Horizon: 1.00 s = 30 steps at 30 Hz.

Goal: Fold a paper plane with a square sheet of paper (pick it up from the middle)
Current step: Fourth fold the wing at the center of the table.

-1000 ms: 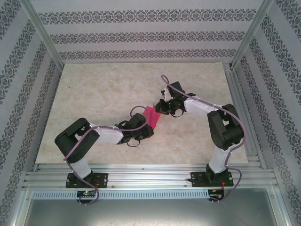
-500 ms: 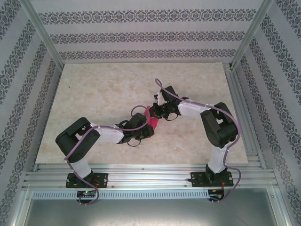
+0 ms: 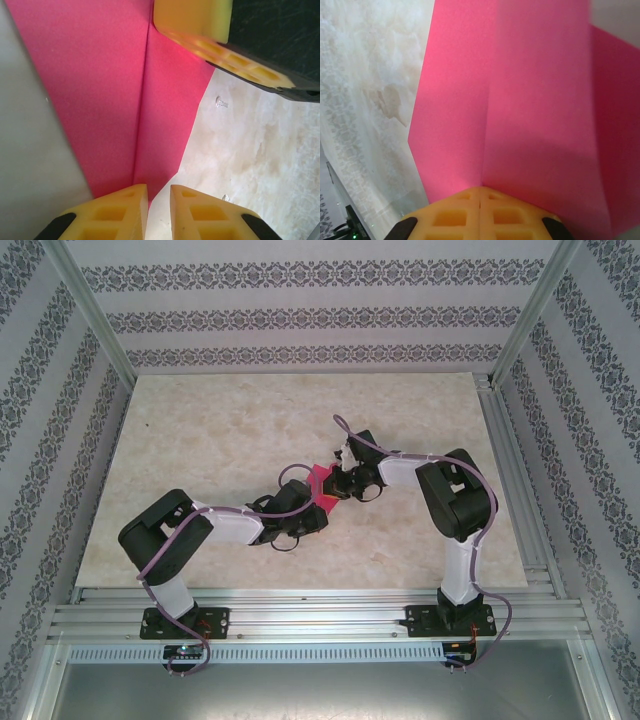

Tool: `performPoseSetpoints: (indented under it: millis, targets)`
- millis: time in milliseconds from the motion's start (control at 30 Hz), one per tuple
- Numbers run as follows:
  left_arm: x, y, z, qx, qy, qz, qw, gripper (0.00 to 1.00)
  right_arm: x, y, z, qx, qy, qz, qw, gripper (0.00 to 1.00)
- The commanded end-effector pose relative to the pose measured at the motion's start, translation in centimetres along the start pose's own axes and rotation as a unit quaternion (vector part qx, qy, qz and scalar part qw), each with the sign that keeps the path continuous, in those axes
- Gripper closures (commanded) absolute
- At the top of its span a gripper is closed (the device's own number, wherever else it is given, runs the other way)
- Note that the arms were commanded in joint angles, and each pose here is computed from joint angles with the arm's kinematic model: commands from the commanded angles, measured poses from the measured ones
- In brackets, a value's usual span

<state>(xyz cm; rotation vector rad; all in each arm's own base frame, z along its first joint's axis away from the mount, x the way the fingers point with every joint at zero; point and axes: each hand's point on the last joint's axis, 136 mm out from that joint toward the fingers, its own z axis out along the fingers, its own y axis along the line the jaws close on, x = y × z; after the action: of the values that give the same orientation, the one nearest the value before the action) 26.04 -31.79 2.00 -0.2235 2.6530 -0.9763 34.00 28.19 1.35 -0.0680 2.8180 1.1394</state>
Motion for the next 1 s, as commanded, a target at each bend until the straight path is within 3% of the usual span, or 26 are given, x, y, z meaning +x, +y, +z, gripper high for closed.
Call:
performPoseSetpoints:
  millis: [0,233,367,433,500,567,633,833,967]
  targets:
    - [2.2,3.5,1.2,-0.049,0.041,-0.001,0.998,0.78,-0.4,-1.9,0.7,0.016,-0.004,-0.004,1.000,0.94]
    - [2.2,3.4,1.3,-0.050,0.043,0.000,0.998,0.78,-2.8,3.3,-3.4,-0.020,-0.046,-0.041,0.998,0.88]
    - [2.1,3.4,1.4,-0.050,0.042,0.000,0.998,0.78,-2.7,2.5,-5.9,0.019,-0.075,-0.038,0.996,0.73]
    - [2.1,3.4,1.3,-0.053,0.041,-0.001,0.998,0.78,-2.3,0.7,-6.7,0.052,-0.083,-0.023,0.995,0.71]
    - [2.0,3.3,1.3,-0.050,0.040,-0.001,0.998,0.78,-1.9,0.0,-7.0,0.053,-0.085,-0.012,0.995,0.60]
    - [2.0,3.1,1.3,-0.048,0.040,0.000,0.998,0.78,-1.4,0.0,-6.5,0.041,-0.075,-0.005,0.996,0.69]
    - [2.0,3.2,1.3,-0.050,0.042,0.002,0.998,0.78,-1.2,0.5,-5.7,0.019,-0.066,0.003,0.998,0.63]
    - [2.1,3.3,1.3,-0.052,0.043,0.003,0.998,0.78,-0.6,1.9,-4.3,0.003,-0.052,-0.006,0.999,0.65]
    - [2.1,3.3,1.3,-0.051,0.042,0.003,0.998,0.78,-0.8,1.7,-3.9,0.011,-0.049,-0.008,0.999,0.75]
